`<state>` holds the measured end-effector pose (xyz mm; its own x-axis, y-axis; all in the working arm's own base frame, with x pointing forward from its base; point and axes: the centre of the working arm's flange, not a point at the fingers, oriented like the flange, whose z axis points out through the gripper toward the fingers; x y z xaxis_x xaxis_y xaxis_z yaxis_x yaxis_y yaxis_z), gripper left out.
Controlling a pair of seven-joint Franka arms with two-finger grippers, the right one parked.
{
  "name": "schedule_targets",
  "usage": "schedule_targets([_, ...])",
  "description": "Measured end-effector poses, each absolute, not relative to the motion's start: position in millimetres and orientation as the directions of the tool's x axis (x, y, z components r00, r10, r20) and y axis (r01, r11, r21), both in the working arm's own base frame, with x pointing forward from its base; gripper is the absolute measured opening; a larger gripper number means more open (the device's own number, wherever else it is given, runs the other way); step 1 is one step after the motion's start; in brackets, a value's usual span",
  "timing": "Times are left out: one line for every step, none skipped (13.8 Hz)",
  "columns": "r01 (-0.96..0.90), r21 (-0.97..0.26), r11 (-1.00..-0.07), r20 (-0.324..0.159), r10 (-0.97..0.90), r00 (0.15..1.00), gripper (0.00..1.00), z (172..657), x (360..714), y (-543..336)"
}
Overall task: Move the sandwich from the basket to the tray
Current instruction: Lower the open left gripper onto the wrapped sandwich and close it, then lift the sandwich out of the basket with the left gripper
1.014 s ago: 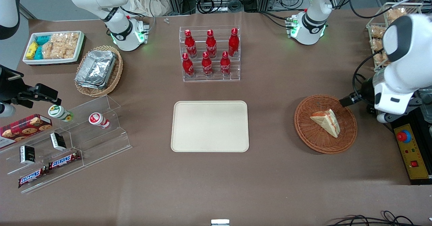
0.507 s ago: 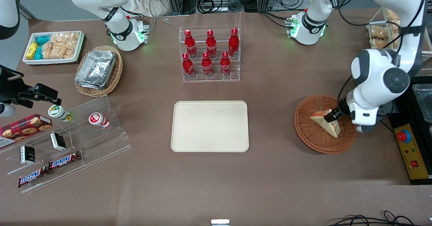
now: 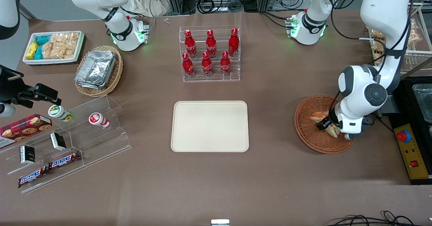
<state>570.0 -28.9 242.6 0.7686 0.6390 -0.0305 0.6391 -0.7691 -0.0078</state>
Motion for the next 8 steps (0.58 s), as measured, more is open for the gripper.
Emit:
schedule_targets([0.638,-0.01,-0.77,-0.03,0.638,0.77,0.58,242,570,-29])
schedule_targets([0.635,-0.012,-0.772,-0.028,0.635,0.772,0.49,242,570,-28])
schedule_targets([0.633,-0.013,-0.774,-0.026,0.634,0.773,0.42,243,570,-28])
schedule_targets([0.633,-0.012,-0.774,-0.024,0.633,0.774,0.37,244,570,-28])
schedule_targets([0.633,-0.01,-0.774,-0.021,0.633,0.774,0.35,248,571,-28])
schedule_targets([0.631,-0.014,-0.776,-0.022,0.631,0.776,0.33,256,572,-28])
schedule_targets([0.626,-0.031,-0.779,-0.035,0.627,0.778,0.33,272,572,-29])
schedule_targets([0.618,-0.051,-0.785,-0.052,0.62,0.783,0.32,294,573,-31])
